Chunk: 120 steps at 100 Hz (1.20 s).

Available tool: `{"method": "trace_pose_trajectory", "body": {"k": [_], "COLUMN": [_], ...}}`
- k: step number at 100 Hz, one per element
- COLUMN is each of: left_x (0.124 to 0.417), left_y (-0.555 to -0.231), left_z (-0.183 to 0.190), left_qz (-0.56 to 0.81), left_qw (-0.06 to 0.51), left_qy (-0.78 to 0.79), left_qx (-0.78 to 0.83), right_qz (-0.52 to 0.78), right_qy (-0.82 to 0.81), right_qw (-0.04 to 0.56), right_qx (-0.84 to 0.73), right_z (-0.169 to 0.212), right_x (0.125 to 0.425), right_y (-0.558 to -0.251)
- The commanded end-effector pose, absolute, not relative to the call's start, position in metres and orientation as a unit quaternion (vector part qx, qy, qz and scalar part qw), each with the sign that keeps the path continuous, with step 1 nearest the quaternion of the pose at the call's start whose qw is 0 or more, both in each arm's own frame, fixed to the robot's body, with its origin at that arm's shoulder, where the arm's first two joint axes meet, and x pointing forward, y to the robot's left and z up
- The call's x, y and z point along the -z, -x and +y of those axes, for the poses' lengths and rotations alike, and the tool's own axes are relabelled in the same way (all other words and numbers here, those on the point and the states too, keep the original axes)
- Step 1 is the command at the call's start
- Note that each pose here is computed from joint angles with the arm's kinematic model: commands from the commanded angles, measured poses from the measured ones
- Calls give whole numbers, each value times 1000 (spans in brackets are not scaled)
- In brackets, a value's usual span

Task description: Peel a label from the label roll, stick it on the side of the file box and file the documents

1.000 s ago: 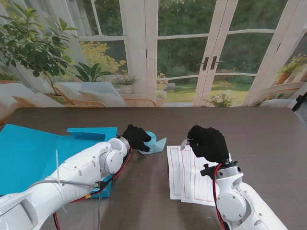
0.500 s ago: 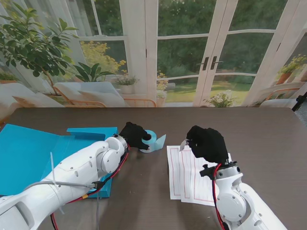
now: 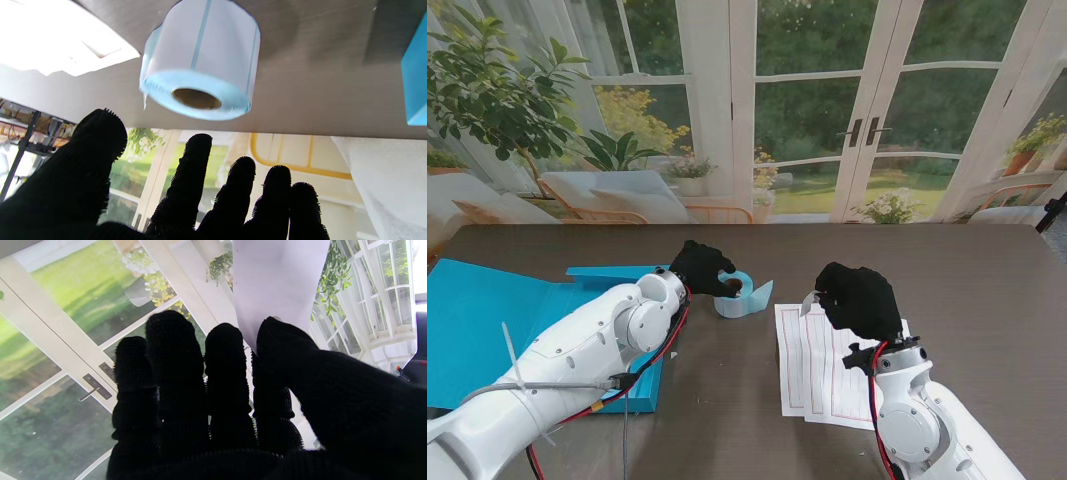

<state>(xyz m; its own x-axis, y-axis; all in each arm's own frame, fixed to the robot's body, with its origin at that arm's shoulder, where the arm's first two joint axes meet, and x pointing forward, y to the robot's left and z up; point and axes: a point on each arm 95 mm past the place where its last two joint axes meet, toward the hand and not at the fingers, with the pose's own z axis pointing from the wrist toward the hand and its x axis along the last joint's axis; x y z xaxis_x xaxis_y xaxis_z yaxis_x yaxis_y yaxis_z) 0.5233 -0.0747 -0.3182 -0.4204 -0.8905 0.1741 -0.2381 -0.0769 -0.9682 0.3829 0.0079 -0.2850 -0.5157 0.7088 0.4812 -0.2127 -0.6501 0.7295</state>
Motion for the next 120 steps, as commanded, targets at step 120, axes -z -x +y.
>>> {"method": "trace_pose_trajectory", "body": {"k": [120], "left_x": [319], "left_y": [-458], "left_z": [45], "left_qz": [290], "left_qw": [233], "left_qy": [827], "left_qx": [421], "right_qz": [320], "right_qy": [-396], "right_qw": [266], "right_qx": [-818], "right_z": [25], "right_x": [286], "right_y": [-381]}}
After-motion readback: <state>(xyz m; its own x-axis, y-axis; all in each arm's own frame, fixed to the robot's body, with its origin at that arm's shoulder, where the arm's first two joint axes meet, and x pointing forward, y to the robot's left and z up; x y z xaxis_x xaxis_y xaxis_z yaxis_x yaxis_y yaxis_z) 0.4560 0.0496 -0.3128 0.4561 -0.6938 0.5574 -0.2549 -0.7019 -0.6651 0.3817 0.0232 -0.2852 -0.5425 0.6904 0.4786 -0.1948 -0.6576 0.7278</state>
